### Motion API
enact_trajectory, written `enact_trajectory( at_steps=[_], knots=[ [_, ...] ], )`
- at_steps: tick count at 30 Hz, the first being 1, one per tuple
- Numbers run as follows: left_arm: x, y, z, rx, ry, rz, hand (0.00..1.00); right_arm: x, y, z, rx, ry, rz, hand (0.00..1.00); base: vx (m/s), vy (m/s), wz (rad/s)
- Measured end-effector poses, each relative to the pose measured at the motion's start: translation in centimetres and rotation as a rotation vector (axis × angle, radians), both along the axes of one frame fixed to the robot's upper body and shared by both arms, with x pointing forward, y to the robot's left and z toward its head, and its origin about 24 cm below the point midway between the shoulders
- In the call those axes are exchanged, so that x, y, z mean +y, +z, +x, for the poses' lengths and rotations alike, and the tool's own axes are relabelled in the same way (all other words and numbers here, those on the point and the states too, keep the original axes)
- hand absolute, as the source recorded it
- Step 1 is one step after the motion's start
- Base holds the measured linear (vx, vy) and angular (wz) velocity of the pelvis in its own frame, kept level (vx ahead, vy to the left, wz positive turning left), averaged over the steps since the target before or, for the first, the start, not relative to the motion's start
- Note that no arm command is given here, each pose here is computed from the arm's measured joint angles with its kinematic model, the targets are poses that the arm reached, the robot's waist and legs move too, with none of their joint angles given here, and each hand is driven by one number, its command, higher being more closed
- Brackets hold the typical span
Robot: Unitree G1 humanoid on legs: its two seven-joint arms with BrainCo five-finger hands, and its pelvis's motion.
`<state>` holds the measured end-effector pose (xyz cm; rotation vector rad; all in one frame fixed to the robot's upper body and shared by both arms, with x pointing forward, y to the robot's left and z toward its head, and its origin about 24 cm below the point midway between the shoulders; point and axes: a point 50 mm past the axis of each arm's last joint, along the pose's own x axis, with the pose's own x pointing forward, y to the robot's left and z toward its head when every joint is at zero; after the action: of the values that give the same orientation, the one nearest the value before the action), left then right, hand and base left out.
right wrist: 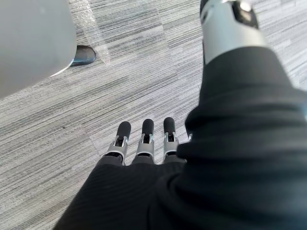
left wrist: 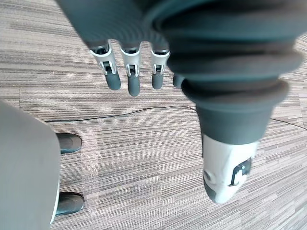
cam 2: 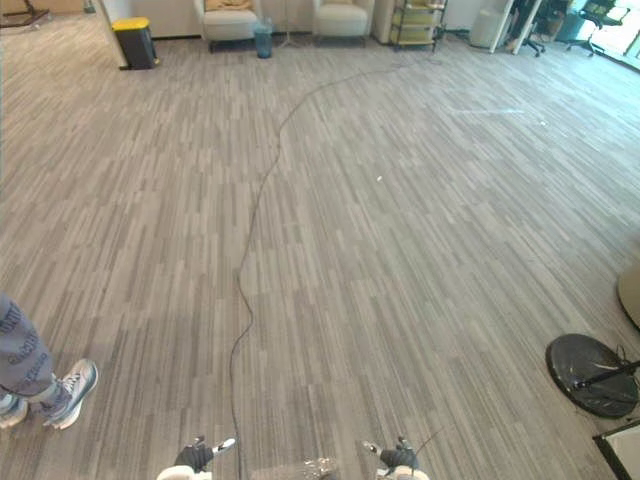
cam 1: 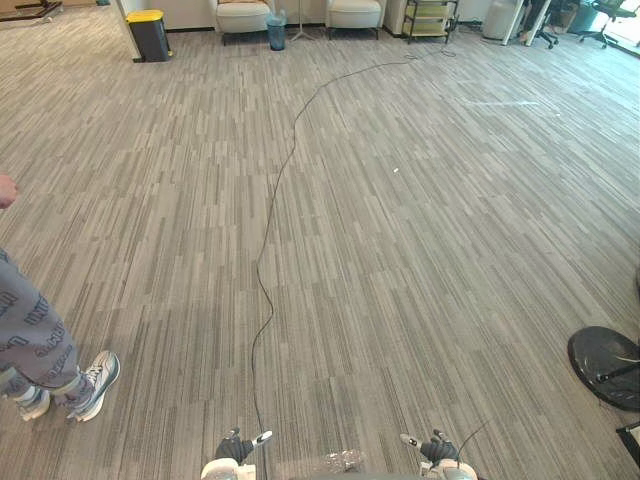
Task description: Pick up cushions and gather them together orderly.
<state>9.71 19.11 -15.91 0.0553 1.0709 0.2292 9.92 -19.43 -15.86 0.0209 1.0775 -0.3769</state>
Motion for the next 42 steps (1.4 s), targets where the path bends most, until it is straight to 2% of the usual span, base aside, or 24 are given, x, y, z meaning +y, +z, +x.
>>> enact_trajectory(
  at_steps=[7, 10, 13, 22, 25, 33, 35, 42],
  knots=[
    [0.4, 0.3, 0.8, -0.031, 0.016, 0.003, 0.0, -0.1, 0.2, 0.6, -0.03, -0.01, -0.003, 0.0, 0.04, -0.053, -0.03],
    [0.9, 0.9, 1.6, -0.096, 0.118, -0.012, 0.0, -0.1, 0.6, 1.0, -0.059, -0.004, -0.01, 0.0, 0.08, -0.054, 0.05],
    [0.7, 1.3, 2.0, -0.131, 0.13, -0.014, 0.0, -0.3, 0.9, 1.4, -0.07, 0.03, -0.035, 0.0, 0.27, 0.052, 0.01],
    [1.3, 1.5, 2.4, -0.152, 0.157, -0.005, 0.0, 0.8, 0.2, 0.4, -0.014, 0.026, -0.001, 0.0, 0.5, 0.3, -0.39],
    [1.6, 1.2, 2.1, -0.108, 0.115, 0.009, 0.0, 0.5, 0.3, 0.7, -0.028, 0.029, -0.006, 0.0, 0.63, 0.346, -0.03],
    [-0.5, 1.0, 3.5, -0.111, 0.084, -0.043, 0.0, 0.7, 1.8, 4.2, -0.162, 0.095, -0.017, 0.0, 0.47, 0.04, 0.04],
    [-2.0, 0.5, 2.8, -0.08, 0.115, -0.092, 0.0, -0.1, 2.2, 5.0, -0.177, 0.1, -0.037, 0.0, 0.64, -0.159, 0.42],
    [-1.6, 2.0, 4.9, -0.209, 0.152, -0.096, 0.0, -0.2, 2.0, 4.3, -0.148, 0.131, -0.051, 0.0, 0.71, -0.185, -0.06]
  ],
)
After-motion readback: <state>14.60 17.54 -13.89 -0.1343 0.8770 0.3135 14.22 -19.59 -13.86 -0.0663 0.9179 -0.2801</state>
